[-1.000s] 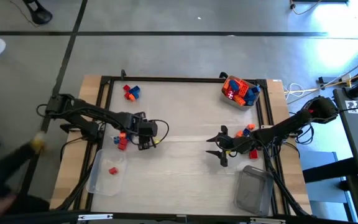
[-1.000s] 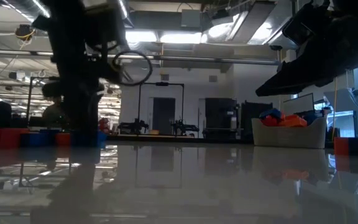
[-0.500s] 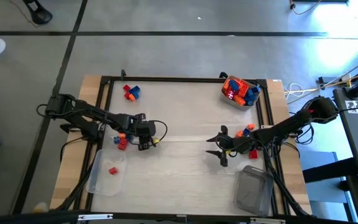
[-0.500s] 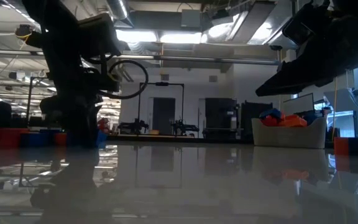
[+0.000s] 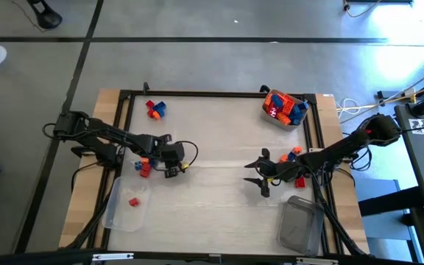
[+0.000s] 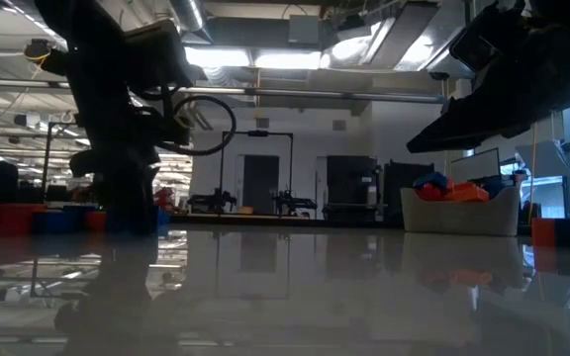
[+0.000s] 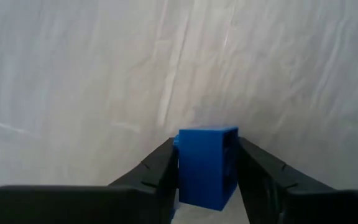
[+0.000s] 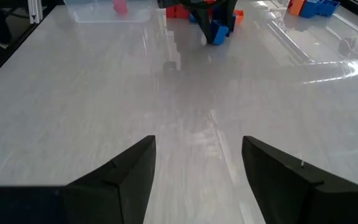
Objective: Sort blocks by size
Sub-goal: Put the blue game piece into the transparent bin
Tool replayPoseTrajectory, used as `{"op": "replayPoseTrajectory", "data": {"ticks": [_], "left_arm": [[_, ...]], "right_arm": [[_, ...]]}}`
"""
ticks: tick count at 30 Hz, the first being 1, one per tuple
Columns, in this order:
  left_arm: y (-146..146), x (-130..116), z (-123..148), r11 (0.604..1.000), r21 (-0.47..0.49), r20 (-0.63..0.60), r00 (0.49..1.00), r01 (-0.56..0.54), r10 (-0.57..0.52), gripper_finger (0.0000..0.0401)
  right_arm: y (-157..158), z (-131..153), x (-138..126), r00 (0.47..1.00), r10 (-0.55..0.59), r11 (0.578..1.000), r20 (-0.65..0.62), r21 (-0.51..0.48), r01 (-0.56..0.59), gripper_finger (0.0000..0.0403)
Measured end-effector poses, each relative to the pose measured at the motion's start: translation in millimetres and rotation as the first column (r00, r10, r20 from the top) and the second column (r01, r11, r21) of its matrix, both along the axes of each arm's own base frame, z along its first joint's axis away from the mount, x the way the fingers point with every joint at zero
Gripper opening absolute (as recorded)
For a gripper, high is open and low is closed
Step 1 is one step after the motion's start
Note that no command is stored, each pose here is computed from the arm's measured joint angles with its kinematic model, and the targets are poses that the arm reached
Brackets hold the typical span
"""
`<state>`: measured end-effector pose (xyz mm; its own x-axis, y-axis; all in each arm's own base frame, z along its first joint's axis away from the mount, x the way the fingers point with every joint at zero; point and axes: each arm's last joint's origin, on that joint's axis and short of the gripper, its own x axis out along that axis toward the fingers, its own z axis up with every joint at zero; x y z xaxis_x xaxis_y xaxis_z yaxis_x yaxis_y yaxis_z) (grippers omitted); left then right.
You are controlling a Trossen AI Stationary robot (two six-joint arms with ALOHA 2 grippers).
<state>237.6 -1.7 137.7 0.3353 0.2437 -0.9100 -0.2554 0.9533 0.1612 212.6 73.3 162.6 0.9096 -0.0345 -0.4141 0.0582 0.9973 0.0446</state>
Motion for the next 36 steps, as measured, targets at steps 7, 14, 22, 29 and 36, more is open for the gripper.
{"op": "replayPoseTrajectory", "data": {"ticks": [7,14,22,29,36], "left_arm": [[-13,6,14,1.0,-0.02,-0.02,1.0,0.014,-0.015,0.0103],[-34,19,42,0.997,-0.026,0.005,0.997,0.071,-0.071,0.0083],[-53,23,66,0.996,-0.044,0.011,0.997,0.077,-0.076,0.0089],[-89,15,102,0.994,-0.076,-0.026,0.996,0.081,-0.083,0.0089],[-129,-8,126,0.991,-0.116,-0.047,0.997,0.059,-0.065,0.0088]], "right_arm": [[0,0,0,1.0,0.0,1.0,0.0,0.0,0.0,0.0237],[0,0,0,1.0,0.0,1.0,-0.001,0.0,0.0,0.0237],[0,0,0,1.0,0.0,1.0,-0.002,-0.001,0.0,0.0237],[0,0,0,1.0,0.0,1.0,-0.002,-0.001,0.0,0.0237],[0,0,0,1.0,0.0,1.0,-0.002,0.001,0.0,0.0237]]}}
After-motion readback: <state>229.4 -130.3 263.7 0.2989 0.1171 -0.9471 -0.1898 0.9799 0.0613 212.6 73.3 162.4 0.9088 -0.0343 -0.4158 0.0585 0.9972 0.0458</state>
